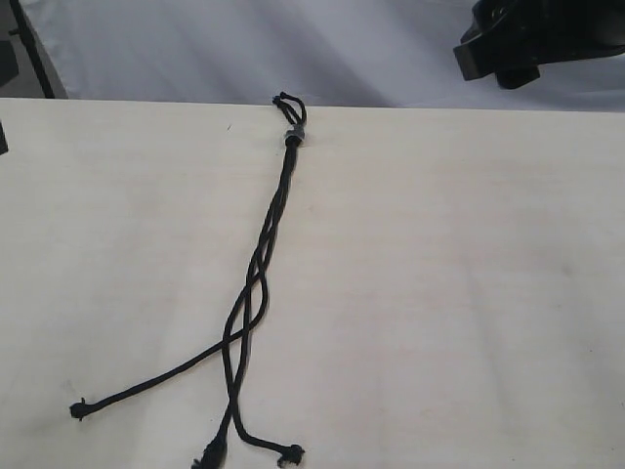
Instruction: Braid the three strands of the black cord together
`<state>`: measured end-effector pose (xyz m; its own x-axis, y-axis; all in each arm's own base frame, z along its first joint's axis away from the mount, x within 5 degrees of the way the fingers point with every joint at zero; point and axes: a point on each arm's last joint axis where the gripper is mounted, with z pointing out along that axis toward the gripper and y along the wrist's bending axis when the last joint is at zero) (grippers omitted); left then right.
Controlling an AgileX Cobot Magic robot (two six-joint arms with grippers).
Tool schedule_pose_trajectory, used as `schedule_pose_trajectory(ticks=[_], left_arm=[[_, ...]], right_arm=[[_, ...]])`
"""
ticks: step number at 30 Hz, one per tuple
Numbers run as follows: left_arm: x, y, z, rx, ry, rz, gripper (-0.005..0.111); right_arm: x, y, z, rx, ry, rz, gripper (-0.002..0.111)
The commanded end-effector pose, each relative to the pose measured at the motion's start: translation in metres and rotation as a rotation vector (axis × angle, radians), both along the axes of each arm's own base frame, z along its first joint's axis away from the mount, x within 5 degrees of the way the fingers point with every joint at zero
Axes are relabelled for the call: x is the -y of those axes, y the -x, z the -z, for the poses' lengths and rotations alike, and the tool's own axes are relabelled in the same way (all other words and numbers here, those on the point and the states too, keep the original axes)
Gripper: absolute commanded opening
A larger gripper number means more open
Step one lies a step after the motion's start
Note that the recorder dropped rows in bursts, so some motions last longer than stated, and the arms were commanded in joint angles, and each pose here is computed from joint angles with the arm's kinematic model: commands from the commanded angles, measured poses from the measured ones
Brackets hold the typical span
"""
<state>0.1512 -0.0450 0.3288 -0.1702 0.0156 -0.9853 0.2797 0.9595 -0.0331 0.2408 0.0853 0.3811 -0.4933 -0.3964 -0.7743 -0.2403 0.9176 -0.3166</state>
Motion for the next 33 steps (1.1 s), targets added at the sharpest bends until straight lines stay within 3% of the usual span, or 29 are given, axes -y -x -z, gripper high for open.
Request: schedule_pose_trajectory(ticks=[1,6,11,22,33], left_arm=[[0.001,0.001,0.0,0.009,0.007,0.007,0.001],[-0.002,0.009,-0.001,0.041,0.017,0.004,0.001],[-0.017,0.037,0.011,0.118,0.036,-0.046,0.001],[-0.048,0.091,0.043,0.302,0.039,-0.344,0.001],[-0.051,0.096,0.05,0.331,0.035,-0.391,0.001]], right_arm=[[0.002,0.001,-0.002,0.008,-0.002,0.007,0.073],[0.002,0.001,-0.002,0.008,-0.002,0.007,0.073],[0.002,0.001,-0.002,0.01,-0.003,0.006,0.073],[0.002,0.001,-0.002,0.011,-0.003,0.005,0.073],[0.002,0.001,-0.002,0.011,-0.003,0.005,0.073]])
